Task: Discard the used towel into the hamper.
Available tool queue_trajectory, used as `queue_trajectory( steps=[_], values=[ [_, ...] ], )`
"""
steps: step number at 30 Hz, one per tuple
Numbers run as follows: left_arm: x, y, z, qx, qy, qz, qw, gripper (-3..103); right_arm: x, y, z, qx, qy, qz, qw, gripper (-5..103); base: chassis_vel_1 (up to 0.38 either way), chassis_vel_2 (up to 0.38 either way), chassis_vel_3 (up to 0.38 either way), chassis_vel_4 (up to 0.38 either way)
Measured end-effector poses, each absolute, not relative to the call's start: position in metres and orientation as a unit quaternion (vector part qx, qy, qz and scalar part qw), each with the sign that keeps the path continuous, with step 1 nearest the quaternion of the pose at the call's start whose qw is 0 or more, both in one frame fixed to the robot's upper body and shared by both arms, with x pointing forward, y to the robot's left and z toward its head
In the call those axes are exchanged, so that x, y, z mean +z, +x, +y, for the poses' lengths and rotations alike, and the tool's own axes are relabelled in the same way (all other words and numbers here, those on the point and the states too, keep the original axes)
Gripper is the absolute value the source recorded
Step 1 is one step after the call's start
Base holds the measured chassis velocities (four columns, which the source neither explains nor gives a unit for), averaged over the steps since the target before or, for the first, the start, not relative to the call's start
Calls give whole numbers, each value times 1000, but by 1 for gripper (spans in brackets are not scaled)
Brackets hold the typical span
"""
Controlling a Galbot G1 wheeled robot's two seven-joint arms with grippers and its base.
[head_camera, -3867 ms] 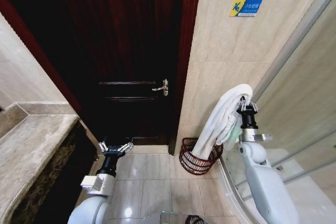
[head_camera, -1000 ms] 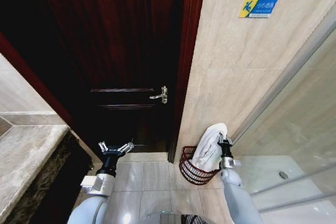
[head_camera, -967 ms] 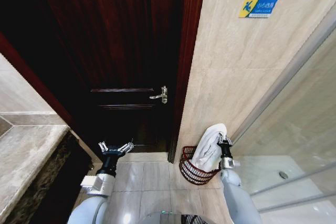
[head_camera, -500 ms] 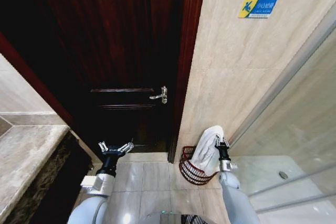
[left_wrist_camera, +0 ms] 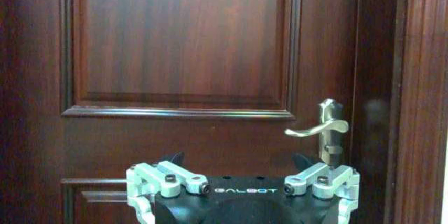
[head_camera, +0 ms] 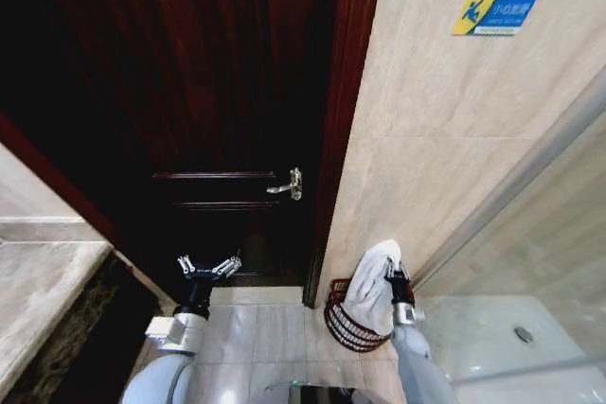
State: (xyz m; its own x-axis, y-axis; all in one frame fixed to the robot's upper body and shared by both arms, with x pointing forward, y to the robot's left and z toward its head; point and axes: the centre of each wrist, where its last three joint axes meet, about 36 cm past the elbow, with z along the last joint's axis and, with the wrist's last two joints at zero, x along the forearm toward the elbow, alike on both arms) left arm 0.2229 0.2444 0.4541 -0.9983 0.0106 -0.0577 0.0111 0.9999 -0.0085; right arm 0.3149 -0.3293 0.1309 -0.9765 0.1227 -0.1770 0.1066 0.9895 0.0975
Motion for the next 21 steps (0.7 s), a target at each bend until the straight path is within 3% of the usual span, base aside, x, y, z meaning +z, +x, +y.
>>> queue_trajectory(
  steps=[10,21],
  values=[
    [454,223,244,-4,5,1000,29,100,94,272,-343,54,61,996,22,12,21,-20,-34,12],
    [454,223,244,-4,5,1000,29,100,84,280,-342,75,28,996,-40,12,0,0,0,0]
  ],
)
